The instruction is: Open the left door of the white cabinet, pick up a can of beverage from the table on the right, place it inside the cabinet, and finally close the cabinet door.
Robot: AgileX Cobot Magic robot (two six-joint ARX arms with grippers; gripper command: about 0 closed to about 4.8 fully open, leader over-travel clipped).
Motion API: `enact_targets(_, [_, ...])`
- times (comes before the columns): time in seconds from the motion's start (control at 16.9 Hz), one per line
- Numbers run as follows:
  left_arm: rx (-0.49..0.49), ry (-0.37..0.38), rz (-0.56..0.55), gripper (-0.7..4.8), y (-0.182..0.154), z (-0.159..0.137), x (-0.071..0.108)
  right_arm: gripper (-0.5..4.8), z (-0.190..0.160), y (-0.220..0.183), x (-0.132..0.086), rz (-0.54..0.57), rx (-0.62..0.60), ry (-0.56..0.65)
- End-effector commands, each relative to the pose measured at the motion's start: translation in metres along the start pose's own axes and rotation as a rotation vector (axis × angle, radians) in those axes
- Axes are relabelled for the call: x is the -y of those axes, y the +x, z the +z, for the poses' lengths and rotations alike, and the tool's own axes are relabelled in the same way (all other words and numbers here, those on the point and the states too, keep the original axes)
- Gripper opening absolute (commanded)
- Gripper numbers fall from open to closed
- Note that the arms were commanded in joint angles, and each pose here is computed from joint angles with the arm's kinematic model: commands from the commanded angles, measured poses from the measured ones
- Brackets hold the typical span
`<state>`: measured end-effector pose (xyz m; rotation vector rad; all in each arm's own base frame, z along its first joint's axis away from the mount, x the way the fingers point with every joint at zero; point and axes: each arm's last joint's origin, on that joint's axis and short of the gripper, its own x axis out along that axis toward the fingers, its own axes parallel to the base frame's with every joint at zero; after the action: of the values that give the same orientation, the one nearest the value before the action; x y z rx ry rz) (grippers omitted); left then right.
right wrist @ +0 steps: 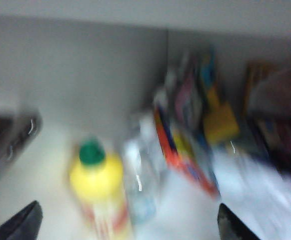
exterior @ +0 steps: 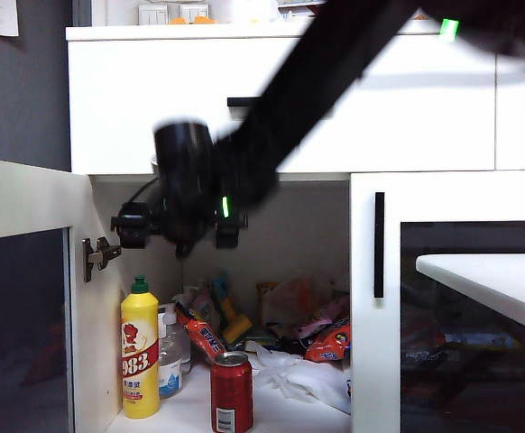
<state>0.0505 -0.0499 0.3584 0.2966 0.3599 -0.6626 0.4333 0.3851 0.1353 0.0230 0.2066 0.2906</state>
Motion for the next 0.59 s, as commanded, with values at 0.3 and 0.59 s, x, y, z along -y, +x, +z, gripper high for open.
enact_targets(0.3, [0.061,-0.038,0.004,4.79,-0.006,0.003,-0.001,4.79,0.005,-0.056,-0.017,0.009,-0.558,-0.279])
enact_targets(0.59, [0.131,-0.076,-0.040,4.79,-0.017,0.002,-0.002,4.79,0.075,-0.129,-0.029,0.025,-0.669,-0.375])
